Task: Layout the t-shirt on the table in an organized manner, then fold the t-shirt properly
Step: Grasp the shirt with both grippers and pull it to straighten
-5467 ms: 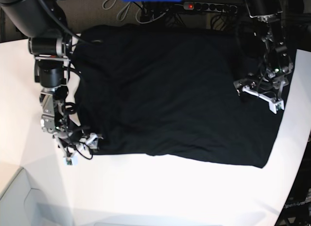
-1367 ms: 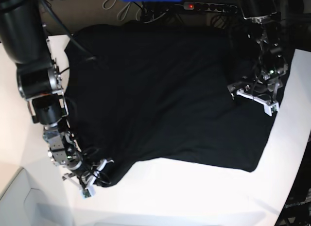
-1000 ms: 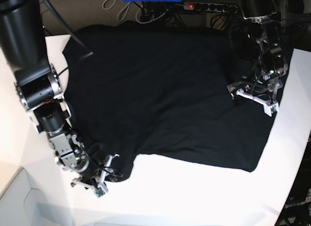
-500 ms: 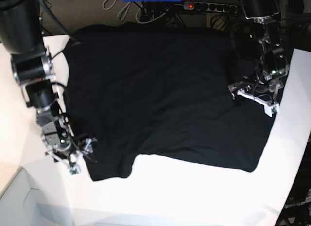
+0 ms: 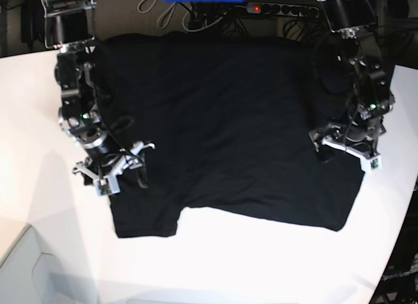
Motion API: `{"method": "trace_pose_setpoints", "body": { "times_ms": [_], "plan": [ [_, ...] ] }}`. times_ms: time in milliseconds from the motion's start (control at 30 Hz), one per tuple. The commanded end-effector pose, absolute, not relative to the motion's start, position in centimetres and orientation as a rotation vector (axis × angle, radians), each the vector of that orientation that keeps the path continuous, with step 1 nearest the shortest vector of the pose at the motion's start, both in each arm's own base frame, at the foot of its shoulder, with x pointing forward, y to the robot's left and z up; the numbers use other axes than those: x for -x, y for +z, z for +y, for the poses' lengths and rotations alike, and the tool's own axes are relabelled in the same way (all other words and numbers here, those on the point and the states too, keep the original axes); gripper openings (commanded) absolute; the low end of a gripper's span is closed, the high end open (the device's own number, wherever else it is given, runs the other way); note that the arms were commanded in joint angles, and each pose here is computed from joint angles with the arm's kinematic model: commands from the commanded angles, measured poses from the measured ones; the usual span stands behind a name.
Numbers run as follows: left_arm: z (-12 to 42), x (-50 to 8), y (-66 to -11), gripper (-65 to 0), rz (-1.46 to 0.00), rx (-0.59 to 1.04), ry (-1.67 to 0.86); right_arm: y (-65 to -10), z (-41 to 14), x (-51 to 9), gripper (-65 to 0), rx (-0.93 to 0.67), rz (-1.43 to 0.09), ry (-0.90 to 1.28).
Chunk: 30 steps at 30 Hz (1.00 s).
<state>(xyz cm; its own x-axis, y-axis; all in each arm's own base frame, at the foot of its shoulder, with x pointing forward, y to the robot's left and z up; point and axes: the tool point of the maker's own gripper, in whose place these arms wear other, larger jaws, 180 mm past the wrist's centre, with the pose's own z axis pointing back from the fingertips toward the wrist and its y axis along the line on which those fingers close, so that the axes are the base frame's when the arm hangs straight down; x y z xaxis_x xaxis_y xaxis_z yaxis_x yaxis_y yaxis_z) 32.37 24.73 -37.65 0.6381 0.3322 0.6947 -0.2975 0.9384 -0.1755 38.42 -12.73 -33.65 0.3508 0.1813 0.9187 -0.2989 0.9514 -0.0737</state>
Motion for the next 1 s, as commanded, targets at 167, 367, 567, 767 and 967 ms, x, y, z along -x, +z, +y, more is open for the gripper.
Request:
{"method": "trace_pose_setpoints", "body": {
  "times_ms": [167,367,567,767,967],
  "plan": [
    [26.3,-32.8,-36.7,0.0,-0.831,0.012,0.344,-36.2,-11.1,-35.1,-22.7,-0.153,-1.054,0.288],
    [28.7,-30.9,-40.9,0.0,-0.698,-0.027,0.370,-41.7,-11.5,-32.9,-22.9,-0.166,-0.906,0.248],
    [29.6,-30.2,-43.3,0.0,-0.630,-0.034,0.395,-44.2,-14.0,-35.6,-22.9,-0.129,-0.867,0.221],
    [29.5,-30.9,-45.2,0.0,-0.647,-0.025,0.433,-44.9,-16.1,-39.7,-22.9,-0.107,-0.867,0.174],
    [28.6,-32.7,-44.8,0.0,-0.667,0.007,0.448,-44.2,-18.6,-43.5,-22.9,-0.077,-0.909,0.135]
  ]
}}
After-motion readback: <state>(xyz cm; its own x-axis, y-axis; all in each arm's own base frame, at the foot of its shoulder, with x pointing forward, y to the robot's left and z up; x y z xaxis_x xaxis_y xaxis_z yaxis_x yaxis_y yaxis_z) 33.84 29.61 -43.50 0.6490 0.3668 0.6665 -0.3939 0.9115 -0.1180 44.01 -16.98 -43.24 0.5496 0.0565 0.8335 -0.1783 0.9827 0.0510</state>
